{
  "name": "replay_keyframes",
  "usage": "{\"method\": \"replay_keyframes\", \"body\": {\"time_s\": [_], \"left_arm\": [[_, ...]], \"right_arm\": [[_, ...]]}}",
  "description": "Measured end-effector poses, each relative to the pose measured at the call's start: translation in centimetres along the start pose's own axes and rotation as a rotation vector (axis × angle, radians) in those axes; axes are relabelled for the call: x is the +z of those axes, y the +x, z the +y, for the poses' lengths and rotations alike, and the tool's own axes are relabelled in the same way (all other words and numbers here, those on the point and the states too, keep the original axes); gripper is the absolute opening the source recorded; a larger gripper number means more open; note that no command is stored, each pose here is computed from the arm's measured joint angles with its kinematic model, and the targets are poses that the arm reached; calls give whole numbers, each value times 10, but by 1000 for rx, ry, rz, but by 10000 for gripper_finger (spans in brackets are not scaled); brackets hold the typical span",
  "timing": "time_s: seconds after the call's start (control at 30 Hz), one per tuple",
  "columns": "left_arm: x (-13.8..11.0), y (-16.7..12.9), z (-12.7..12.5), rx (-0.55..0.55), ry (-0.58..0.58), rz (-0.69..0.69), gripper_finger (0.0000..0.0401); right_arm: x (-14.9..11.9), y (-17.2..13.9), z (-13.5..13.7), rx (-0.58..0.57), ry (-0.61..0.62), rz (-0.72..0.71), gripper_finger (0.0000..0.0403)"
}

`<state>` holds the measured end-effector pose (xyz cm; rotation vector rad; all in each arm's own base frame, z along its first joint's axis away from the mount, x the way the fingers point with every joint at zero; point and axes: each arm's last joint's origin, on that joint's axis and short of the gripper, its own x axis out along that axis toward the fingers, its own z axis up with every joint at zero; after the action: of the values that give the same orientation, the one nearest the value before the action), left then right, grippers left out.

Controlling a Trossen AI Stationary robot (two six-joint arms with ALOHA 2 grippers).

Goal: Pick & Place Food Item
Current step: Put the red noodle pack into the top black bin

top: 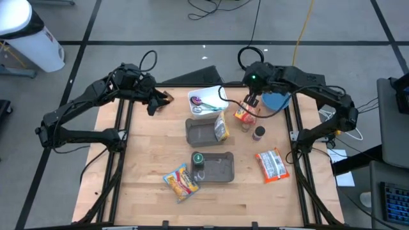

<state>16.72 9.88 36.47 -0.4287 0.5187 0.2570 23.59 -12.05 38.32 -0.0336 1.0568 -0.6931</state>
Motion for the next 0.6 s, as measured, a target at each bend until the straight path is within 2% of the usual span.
{"method": "replay_keyframes", "body": {"time_s": [0.27,0.4,0.5,0.6], "left_arm": [[0,0,0,0,5,0,184],[0,0,0,0,13,1,184],[0,0,0,0,14,1,184],[0,0,0,1,16,1,184]], "right_arm": [[0,2,4,16,17,34,0],[3,7,10,107,5,35,9],[3,8,12,161,2,36,40],[5,7,14,187,-1,16,92]]}}
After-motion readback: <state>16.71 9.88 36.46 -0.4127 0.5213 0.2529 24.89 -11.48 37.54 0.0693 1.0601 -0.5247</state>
